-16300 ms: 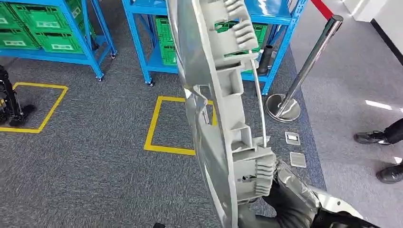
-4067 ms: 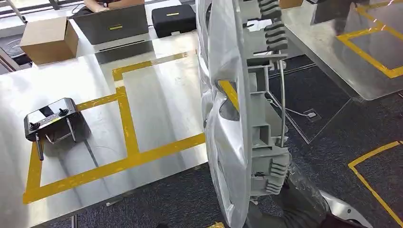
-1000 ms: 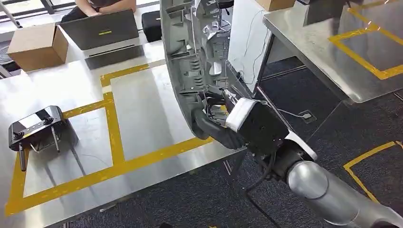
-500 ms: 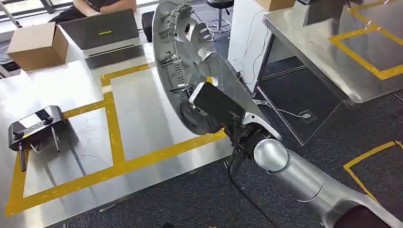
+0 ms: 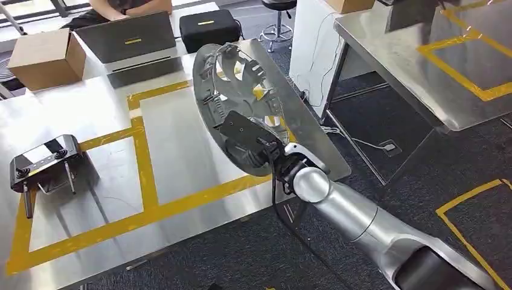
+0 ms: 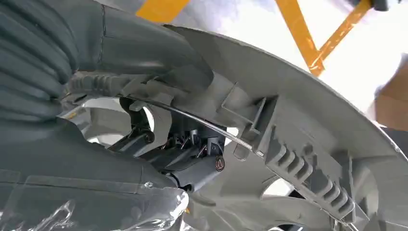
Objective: Take the parts from the cabinet and place them on the table.
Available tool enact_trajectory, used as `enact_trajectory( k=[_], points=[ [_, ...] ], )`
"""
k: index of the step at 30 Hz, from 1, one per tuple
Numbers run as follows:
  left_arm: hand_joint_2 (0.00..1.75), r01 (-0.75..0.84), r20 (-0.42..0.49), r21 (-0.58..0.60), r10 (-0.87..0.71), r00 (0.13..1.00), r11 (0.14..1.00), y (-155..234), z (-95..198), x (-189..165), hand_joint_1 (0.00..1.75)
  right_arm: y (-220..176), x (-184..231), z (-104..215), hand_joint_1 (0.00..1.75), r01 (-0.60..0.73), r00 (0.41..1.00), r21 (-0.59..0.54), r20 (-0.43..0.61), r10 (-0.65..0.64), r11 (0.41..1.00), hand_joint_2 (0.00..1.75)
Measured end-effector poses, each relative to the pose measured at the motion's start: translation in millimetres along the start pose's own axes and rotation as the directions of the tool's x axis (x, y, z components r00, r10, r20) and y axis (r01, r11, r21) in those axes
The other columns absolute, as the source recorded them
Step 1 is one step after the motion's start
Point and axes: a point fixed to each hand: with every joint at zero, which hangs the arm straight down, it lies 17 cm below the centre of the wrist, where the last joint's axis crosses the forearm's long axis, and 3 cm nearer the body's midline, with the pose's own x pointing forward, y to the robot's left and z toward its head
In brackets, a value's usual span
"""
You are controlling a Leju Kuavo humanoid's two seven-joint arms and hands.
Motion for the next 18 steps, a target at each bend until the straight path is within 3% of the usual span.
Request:
enact_trajectory(
  k=[11,18],
  points=[
    [1.75,0.035,0.002,-0.018,-0.035,0.999,0.999,-3,0,0,0.0,30,-4,-26,1.75,-0.217,0.975,0.064,-0.04,0.22,0.974,1.75],
    [1.75,0.049,0.0,-0.022,-0.049,0.999,0.999,-5,0,2,0.0,35,-7,-41,1.75,-0.441,0.893,0.062,-0.071,0.444,0.896,1.75]
  ],
)
